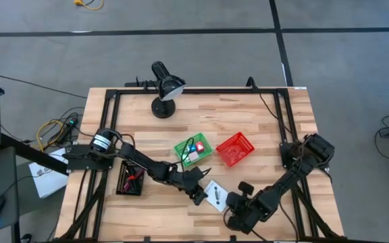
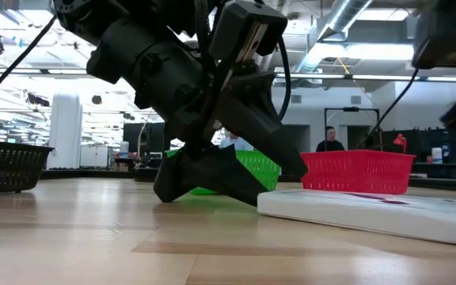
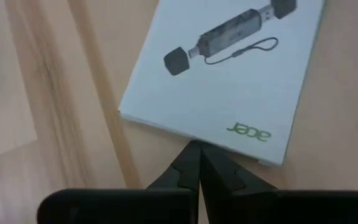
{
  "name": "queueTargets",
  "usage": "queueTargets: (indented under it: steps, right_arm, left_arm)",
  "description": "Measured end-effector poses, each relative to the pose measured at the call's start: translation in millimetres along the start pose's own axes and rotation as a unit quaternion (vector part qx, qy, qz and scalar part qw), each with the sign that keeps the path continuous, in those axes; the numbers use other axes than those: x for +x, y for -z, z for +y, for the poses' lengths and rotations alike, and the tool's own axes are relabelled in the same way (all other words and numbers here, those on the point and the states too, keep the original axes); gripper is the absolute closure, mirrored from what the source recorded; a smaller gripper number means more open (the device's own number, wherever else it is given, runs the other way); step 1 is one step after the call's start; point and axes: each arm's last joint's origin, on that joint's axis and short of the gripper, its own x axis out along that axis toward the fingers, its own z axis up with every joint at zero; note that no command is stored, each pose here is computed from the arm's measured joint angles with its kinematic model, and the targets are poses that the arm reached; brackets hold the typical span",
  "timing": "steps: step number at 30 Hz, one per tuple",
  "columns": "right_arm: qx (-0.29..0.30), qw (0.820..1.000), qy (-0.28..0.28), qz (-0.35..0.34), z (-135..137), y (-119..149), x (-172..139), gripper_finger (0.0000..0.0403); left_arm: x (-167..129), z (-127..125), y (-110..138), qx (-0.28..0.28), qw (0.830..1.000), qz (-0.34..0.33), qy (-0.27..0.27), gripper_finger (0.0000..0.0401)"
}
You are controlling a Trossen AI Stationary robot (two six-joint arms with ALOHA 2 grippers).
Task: Pick and place items into bin
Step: Put the white card reader box into the red bin
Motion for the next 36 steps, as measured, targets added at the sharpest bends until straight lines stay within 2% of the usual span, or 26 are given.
queueTargets:
  steps: [9, 19, 36]
  right_arm:
    - [0.007, 0.999, 0.015, -0.032, -1, -3, 11, 0.0403]
    - [0.001, 0.999, 0.013, -0.038, 0, -4, 12, 0.0403]
    - [-0.002, 0.999, 0.016, -0.04, 0, -2, 11, 0.0397]
  left_arm:
    - [0, -1, 0, 0.002, 1.0, -0.004, 0.011, 0.0218]
    - [3, -13, -11, 0.048, 0.999, -0.006, 0.006, 0.0218]
    - [2, -14, -9, 0.05, 0.999, 0.015, 0.006, 0.0218]
